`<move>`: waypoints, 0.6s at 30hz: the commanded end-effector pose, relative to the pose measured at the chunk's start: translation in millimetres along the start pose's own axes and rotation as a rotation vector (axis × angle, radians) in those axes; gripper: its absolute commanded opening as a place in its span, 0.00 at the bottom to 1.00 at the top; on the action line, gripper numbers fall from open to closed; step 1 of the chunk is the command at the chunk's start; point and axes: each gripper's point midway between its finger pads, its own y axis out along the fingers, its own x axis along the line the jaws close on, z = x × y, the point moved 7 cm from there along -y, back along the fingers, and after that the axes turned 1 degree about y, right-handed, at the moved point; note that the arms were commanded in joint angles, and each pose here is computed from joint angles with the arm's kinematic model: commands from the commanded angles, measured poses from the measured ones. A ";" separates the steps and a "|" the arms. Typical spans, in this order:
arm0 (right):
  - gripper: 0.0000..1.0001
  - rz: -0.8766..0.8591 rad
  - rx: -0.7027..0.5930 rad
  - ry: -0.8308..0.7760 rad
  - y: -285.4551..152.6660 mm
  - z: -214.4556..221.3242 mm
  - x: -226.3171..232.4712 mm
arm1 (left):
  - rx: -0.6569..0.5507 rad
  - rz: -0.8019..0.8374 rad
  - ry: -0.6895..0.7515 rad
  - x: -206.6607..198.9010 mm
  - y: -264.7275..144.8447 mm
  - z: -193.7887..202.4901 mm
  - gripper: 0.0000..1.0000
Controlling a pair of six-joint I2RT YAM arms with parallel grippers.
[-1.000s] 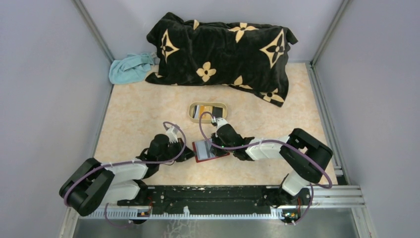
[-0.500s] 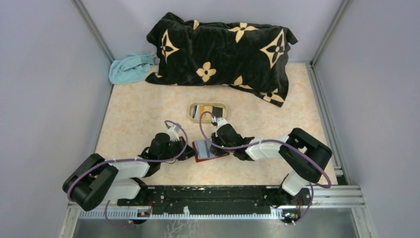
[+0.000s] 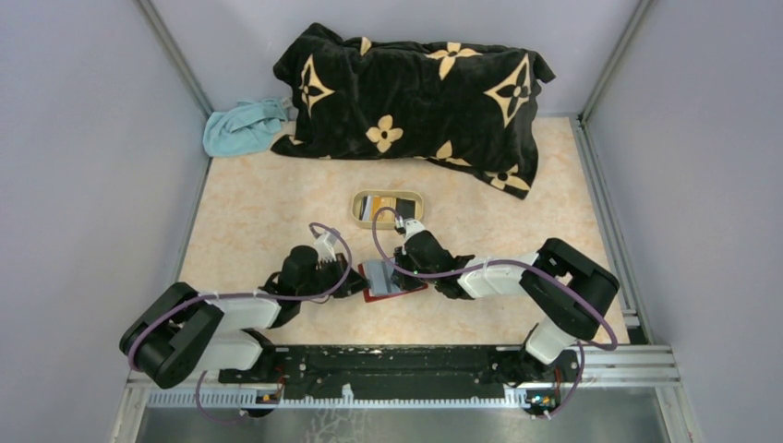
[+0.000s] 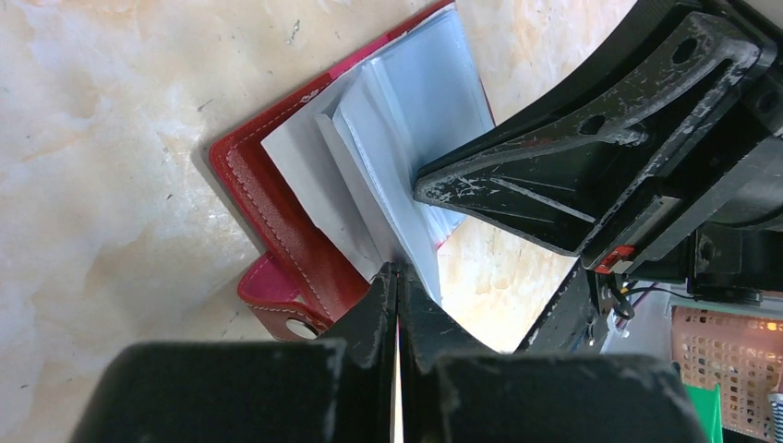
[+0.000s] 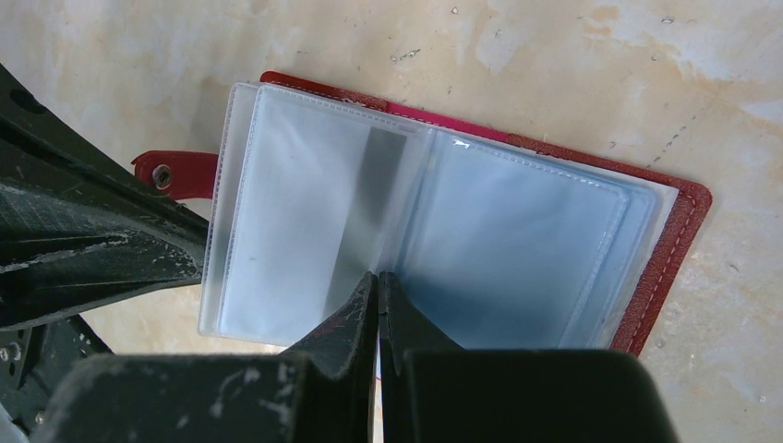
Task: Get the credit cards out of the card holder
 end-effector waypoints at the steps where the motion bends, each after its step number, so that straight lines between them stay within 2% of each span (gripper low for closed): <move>1: 0.00 0.007 -0.001 0.010 3.5 2.2 -4.8 | -0.038 0.062 0.023 -15.4 1.4 -14.6 0.02; 18: 0.00 -0.012 -0.014 0.014 -3.0 -1.6 -1.3 | -0.008 0.084 0.014 -14.9 11.9 -13.9 0.01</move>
